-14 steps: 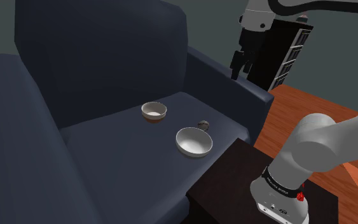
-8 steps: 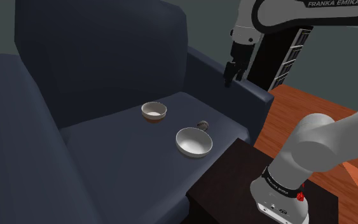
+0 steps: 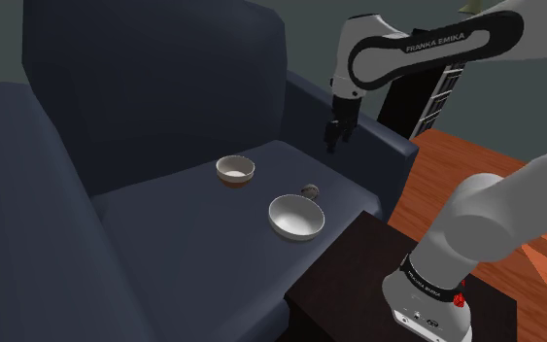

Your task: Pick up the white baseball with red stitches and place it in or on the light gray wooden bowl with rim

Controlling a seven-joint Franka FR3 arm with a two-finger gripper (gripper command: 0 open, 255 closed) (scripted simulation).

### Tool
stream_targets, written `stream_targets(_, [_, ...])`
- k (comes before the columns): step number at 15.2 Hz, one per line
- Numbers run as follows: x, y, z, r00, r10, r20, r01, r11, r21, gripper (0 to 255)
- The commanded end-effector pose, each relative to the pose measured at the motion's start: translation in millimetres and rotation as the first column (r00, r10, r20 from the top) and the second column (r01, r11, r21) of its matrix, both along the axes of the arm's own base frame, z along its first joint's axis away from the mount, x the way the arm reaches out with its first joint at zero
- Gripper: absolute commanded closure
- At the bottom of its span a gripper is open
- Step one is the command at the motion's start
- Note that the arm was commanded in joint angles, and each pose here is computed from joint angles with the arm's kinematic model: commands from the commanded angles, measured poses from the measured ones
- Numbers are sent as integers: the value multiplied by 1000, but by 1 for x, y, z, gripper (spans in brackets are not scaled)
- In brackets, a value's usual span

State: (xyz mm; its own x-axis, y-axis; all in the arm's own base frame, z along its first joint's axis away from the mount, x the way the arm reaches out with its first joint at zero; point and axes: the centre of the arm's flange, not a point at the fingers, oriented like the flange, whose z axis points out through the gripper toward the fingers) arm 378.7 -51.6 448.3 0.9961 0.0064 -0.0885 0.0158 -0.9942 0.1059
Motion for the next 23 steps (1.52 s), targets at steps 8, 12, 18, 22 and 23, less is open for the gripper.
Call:
stream_targets(8, [48,-36,-110,998,38,-56,-38,999,10,0])
stream_targets(12, [69,-50,-158,995,55,-82,-54,998,16,0])
stream_targets(18, [97,-70,-232,990,80,-120,-78,997,24,0])
stream_targets(22, [94,-72,-248,990,80,-120,-78,997,24,0])
stream_targets(23, [93,-72,-253,990,80,-120,-78,997,24,0])
